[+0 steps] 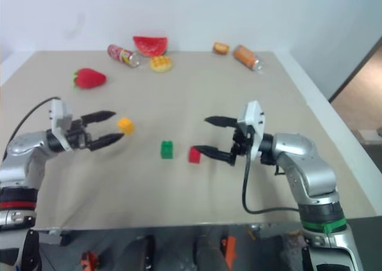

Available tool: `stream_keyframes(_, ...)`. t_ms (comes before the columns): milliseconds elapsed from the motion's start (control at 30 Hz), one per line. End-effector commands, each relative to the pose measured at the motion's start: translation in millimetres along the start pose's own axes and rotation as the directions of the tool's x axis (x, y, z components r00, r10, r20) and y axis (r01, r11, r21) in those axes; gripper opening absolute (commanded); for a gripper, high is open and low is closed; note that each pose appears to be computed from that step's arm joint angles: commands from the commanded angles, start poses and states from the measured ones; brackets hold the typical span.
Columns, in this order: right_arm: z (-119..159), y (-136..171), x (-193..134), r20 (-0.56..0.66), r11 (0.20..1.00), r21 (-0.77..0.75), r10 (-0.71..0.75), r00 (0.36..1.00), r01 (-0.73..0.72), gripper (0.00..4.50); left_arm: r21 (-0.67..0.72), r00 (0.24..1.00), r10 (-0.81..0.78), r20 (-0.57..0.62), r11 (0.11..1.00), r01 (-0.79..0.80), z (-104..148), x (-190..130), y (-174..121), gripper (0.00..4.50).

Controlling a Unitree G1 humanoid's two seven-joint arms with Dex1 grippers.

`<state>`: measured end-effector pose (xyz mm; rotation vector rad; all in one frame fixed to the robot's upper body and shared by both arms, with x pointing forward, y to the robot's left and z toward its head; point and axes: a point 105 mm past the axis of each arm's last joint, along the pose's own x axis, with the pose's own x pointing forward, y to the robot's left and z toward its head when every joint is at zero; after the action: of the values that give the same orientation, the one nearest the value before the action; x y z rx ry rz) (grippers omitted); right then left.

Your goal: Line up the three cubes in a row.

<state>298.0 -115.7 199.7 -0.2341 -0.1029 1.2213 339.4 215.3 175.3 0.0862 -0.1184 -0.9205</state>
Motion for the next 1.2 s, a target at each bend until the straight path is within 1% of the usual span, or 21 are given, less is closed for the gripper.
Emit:
stream_keyframes(33, 9, 2, 6, 0.029, 0.999, -0.047, 0.009, 1.0, -0.007, 4.5, -0.056, 0.984, 0.178, 0.01, 0.983, -0.177, 6, -13, 10, 4.45)
stream_keyframes(167, 15, 7, 13, 0.056, 0.998, -0.058, 0.025, 0.998, -0.022, 4.5, -0.113, 0.952, 0.307, -0.012, 0.945, -0.307, -2, -17, 11, 4.45)
stream_keyframes(267, 14, 9, 16, 0.055, 0.997, -0.063, 0.037, 0.998, -0.033, 4.5, -0.139, 0.939, 0.342, -0.037, 0.929, -0.344, -13, -16, 8, 4.45)
stream_keyframes(400, 14, 7, 17, 0.054, 0.997, -0.066, 0.034, 0.998, -0.03, 4.5, -0.137, 0.944, 0.321, -0.071, 0.935, -0.328, -23, -8, 2, 4.45)
stream_keyframes(533, 15, 7, 16, 0.058, 0.997, -0.069, 0.027, 0.998, -0.023, 4.5, -0.12, 0.942, 0.318, -0.103, 0.936, -0.33, -30, -1, 9, 4.45)
stream_keyframes(733, 14, 8, 12, 0.057, 0.998, -0.068, 0.002, 0.998, 0.002, 4.5, -0.113, 0.935, 0.336, -0.114, 0.931, -0.348, -38, 15, 25, 4.45)
stream_keyframes(1033, 17, 9, 8, 0.056, 0.997, -0.076, -0.02, 0.998, 0.024, 4.5, -0.096, 0.95, 0.272, -0.151, 0.953, -0.288, -56, 40, 28, 4.45)
stream_keyframes(1200, 16, 9, 6, 0.052, 0.997, -0.075, -0.033, 0.998, 0.037, 4.5, -0.074, 0.943, 0.291, -0.164, 0.949, -0.306, -62, 46, 34, 4.45)
